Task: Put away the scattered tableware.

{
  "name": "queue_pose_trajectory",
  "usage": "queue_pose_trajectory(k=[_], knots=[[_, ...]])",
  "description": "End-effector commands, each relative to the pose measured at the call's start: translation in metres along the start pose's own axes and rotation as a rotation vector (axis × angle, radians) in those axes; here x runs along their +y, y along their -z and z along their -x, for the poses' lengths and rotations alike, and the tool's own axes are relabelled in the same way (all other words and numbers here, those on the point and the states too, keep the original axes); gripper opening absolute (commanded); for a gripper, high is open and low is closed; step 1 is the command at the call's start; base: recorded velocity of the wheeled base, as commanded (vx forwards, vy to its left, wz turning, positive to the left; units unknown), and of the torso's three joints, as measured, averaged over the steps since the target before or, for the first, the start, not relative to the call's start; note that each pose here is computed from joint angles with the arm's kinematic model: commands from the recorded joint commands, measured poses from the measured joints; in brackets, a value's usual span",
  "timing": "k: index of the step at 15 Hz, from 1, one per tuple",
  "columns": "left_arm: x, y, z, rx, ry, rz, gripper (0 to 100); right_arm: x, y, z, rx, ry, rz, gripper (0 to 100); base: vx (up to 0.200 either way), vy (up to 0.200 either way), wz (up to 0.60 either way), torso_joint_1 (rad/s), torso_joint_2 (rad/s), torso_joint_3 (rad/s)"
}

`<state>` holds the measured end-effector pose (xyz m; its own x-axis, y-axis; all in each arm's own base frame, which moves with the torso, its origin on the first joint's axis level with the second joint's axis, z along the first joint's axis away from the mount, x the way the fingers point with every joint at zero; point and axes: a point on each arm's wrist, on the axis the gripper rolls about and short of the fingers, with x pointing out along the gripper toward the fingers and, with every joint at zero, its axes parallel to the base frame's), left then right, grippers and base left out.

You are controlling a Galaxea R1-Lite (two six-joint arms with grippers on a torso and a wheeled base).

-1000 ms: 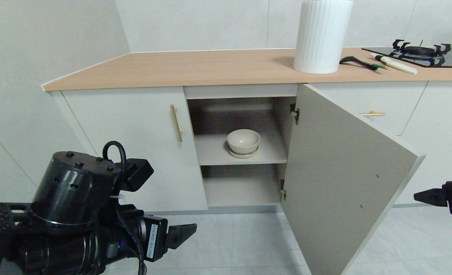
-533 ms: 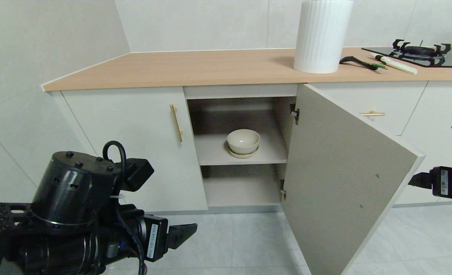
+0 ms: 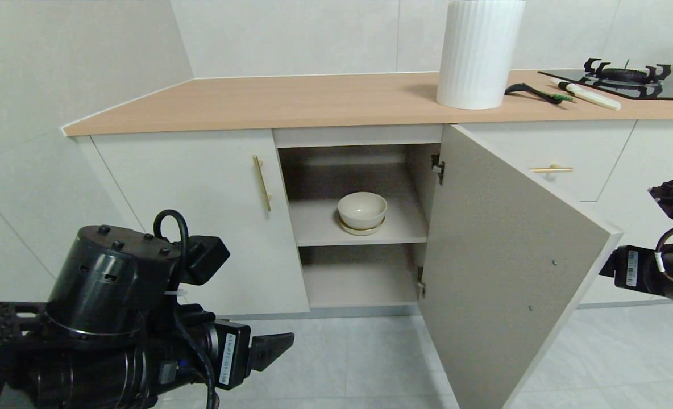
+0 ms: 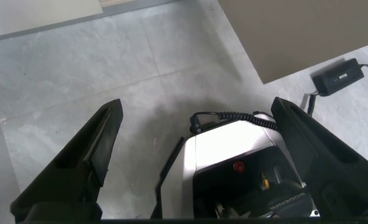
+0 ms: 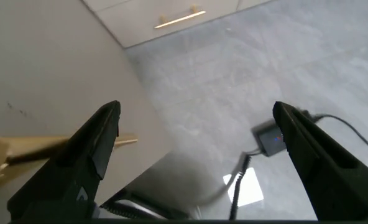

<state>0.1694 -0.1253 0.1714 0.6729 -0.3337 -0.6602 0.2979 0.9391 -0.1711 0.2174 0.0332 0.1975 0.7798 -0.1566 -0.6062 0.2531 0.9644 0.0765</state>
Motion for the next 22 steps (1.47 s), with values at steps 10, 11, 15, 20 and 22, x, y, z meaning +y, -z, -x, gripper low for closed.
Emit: queue_pose_trajectory(k=[10, 11, 15, 20, 22], knots=[[0.000, -0.001, 0.002, -0.009, 0.001, 0.003, 100, 0.044, 0.029, 0.009, 0.039, -0.182, 0.044, 100, 0.000, 0.000, 0.00, 0.000, 0.00, 0.000], [0.000, -0.001, 0.002, -0.009, 0.001, 0.003, 100, 0.047, 0.031, 0.009, 0.044, -0.191, 0.048, 100, 0.000, 0.000, 0.00, 0.000, 0.00, 0.000], [0.000, -0.001, 0.005, -0.018, 0.004, 0.003, 100, 0.065, 0.038, 0.009, 0.051, -0.255, 0.058, 100, 0.000, 0.000, 0.00, 0.000, 0.00, 0.000], [0.002, -0.005, 0.008, -0.050, 0.007, 0.020, 100, 0.107, 0.026, -0.016, 0.067, -0.377, 0.146, 100, 0.000, 0.000, 0.00, 0.000, 0.00, 0.000], [0.002, -0.004, 0.005, -0.048, 0.007, 0.023, 100, 0.126, 0.022, -0.024, 0.066, -0.422, 0.195, 100, 0.000, 0.000, 0.00, 0.000, 0.00, 0.000]])
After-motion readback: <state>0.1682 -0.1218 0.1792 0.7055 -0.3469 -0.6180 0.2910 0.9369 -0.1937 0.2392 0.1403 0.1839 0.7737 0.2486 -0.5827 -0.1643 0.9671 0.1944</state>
